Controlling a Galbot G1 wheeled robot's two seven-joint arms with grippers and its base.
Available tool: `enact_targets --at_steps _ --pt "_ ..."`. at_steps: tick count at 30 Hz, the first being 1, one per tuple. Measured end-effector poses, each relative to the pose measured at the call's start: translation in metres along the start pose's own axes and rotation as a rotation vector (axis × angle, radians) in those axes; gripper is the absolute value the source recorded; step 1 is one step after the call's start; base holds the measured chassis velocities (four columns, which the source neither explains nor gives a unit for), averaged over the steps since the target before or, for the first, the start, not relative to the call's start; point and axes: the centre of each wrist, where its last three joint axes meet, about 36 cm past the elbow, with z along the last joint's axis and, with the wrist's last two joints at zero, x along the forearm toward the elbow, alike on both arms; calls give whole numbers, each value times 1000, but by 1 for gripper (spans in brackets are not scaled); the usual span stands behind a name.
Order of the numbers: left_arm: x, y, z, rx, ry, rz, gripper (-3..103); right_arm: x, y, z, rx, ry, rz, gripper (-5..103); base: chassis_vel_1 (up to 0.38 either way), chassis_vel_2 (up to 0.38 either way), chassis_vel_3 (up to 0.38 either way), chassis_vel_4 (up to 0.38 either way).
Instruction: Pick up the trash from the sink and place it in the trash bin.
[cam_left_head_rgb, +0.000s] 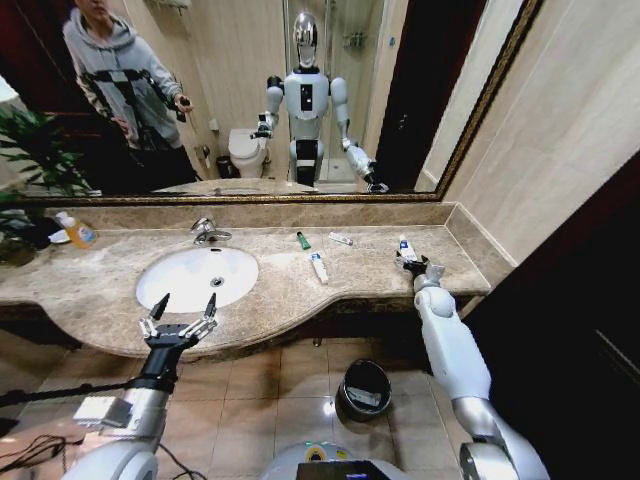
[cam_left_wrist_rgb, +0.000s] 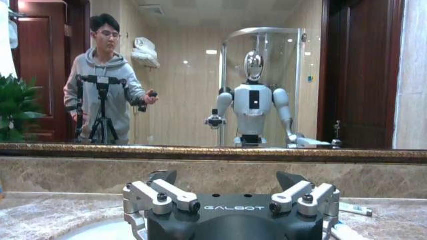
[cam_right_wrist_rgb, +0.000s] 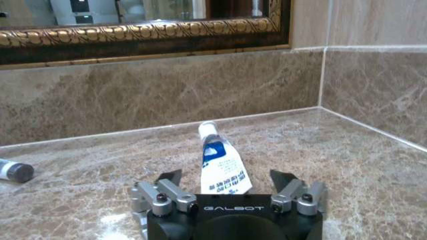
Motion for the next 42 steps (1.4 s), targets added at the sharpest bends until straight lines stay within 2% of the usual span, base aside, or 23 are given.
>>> enact_targets --at_steps 1,3,5,6,8,11,13,14,15,16,18,19,20,22,23,24,31,35,42 --pt "0 0 0 0 0 0 100 -1 0 1 -2 1 -1 88 0 0 0 0" --pt "0 0 0 0 0 0 100 -2 -1 5 -6 3 -4 77 0 0 0 0" --pt "0 0 0 0 0 0 100 -2 -1 6 -8 4 -5 77 0 0 0 0" --pt "0 0 0 0 0 0 100 -1 -1 7 -14 4 -9 66 0 0 0 0" --pt "0 0 0 0 0 0 100 -1 -1 7 -16 5 -9 66 0 0 0 0" --pt "0 0 0 0 0 0 100 0 -3 7 -21 2 -11 50 0 0 0 0" --pt "0 0 0 0 0 0 100 0 -4 7 -20 2 -11 50 0 0 0 0" --pt "0 0 0 0 0 0 100 0 -6 7 -19 2 -11 38 0 0 0 0" --pt "0 0 0 0 0 0 100 0 -7 7 -19 2 -12 33 0 0 0 0" --pt "0 0 0 0 0 0 100 0 -7 7 -19 2 -12 33 0 0 0 0" --pt "0 0 0 0 0 0 100 1 -7 6 -21 -1 -14 22 0 0 0 0" --pt "0 0 0 0 0 0 100 1 -7 6 -21 -1 -14 22 0 0 0 0" --pt "0 0 0 0 0 0 100 1 -7 6 -22 -1 -14 18 0 0 0 0" --pt "0 0 0 0 0 0 100 1 -7 5 -22 -2 -14 18 0 0 0 0" --pt "0 0 0 0 0 0 100 2 -6 5 -23 -3 -16 7 0 0 0 0" --pt "0 0 0 0 0 0 100 2 -6 5 -24 -5 -17 3 0 0 0 0" --pt "0 0 0 0 0 0 100 10 -4 5 -13 -13 -27 0 0 0 0 0" --pt "0 0 0 0 0 0 100 16 -3 2 -28 -26 -35 0 0 0 0 0" --pt "0 0 0 0 0 0 100 40 -4 1 -45 -112 -74 0 0 0 0 0"
